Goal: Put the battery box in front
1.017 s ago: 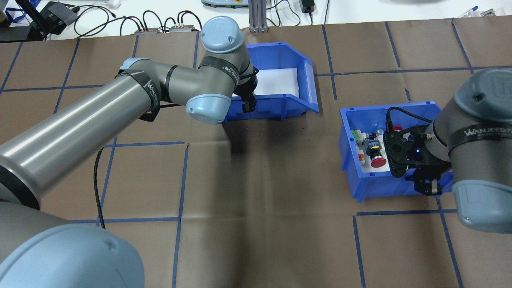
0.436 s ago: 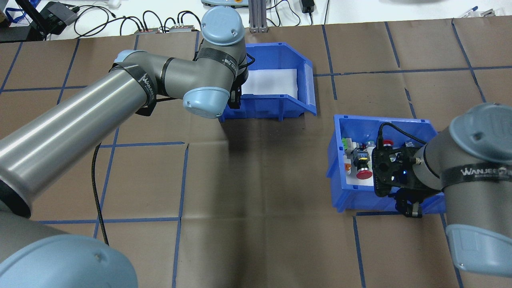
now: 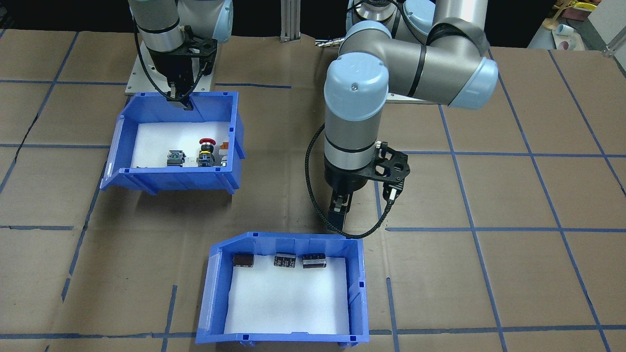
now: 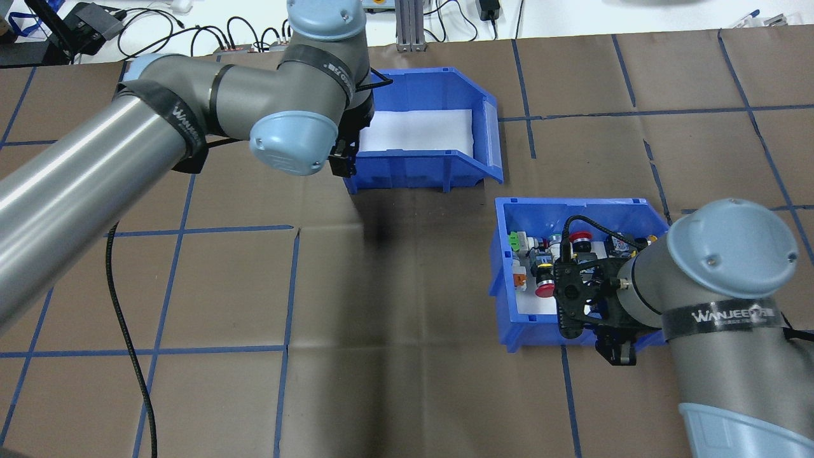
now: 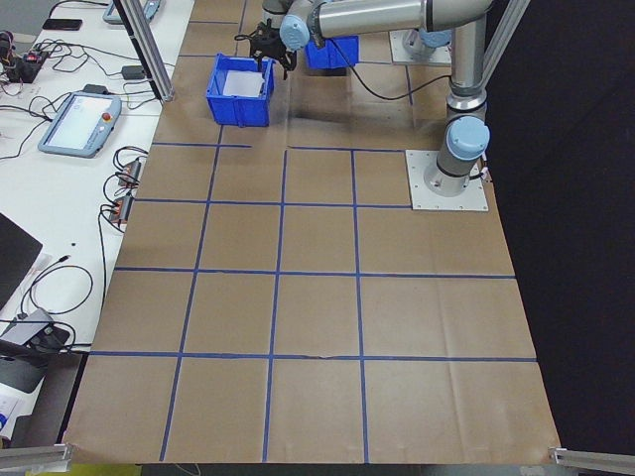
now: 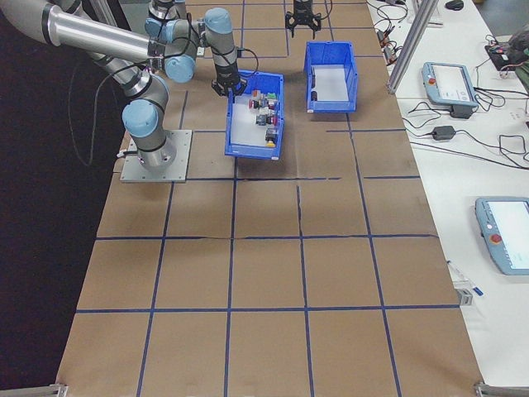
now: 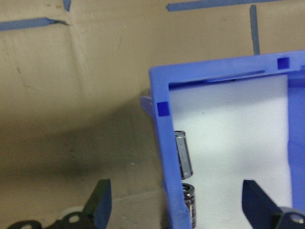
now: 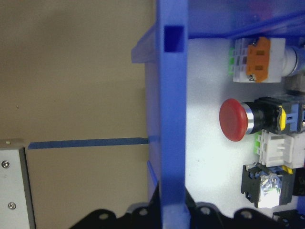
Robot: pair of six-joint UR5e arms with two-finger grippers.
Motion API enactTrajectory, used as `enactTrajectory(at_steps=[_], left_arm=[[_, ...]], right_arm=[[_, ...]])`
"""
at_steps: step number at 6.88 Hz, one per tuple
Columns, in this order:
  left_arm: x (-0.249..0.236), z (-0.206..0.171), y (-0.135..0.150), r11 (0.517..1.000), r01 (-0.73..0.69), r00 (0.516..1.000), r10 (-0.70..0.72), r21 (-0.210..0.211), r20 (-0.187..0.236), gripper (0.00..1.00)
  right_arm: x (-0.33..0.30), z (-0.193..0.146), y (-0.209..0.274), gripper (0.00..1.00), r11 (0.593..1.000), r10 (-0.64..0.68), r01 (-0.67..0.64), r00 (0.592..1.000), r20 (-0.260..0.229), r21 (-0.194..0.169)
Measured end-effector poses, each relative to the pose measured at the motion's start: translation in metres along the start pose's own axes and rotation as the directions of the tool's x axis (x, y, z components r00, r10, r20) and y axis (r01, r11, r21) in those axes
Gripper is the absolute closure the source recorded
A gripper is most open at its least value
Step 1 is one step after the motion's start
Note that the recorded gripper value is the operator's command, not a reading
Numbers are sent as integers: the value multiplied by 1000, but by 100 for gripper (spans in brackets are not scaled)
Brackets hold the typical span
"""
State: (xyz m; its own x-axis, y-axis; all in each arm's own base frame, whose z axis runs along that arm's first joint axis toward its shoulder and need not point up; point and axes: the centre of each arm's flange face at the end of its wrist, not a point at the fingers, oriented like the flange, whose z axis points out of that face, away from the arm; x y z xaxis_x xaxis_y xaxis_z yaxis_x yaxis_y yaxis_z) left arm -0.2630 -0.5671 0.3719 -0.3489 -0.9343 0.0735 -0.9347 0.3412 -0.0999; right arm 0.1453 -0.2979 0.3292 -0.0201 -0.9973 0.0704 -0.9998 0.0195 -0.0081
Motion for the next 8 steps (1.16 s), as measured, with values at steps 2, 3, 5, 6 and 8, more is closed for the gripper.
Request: enactTrajectory(at_steps=[2, 3, 5, 6, 8], left_arm=[[-32, -40, -37, 985, -170, 985, 170, -10, 38, 2], [-51, -58, -58, 966, -259, 963, 260, -26, 65, 2], [-82, -85, -90, 881, -468, 876, 473, -75, 93, 2], [-97, -103, -92, 787, -611, 784, 616, -83, 72, 2], [-131, -130, -82, 535, -841, 537, 844, -87, 0, 1]], right_arm=[[-1, 7, -32, 92, 999, -33, 34, 999, -24, 1], [-1, 9, -49, 92, 999, -44, 44, 998, -33, 3], [1, 8, -82, 92, 999, -44, 43, 999, -32, -4], [-1, 11, -101, 92, 999, -46, 46, 998, -30, -16], [-4, 20, -139, 92, 998, -46, 45, 999, -28, -36]])
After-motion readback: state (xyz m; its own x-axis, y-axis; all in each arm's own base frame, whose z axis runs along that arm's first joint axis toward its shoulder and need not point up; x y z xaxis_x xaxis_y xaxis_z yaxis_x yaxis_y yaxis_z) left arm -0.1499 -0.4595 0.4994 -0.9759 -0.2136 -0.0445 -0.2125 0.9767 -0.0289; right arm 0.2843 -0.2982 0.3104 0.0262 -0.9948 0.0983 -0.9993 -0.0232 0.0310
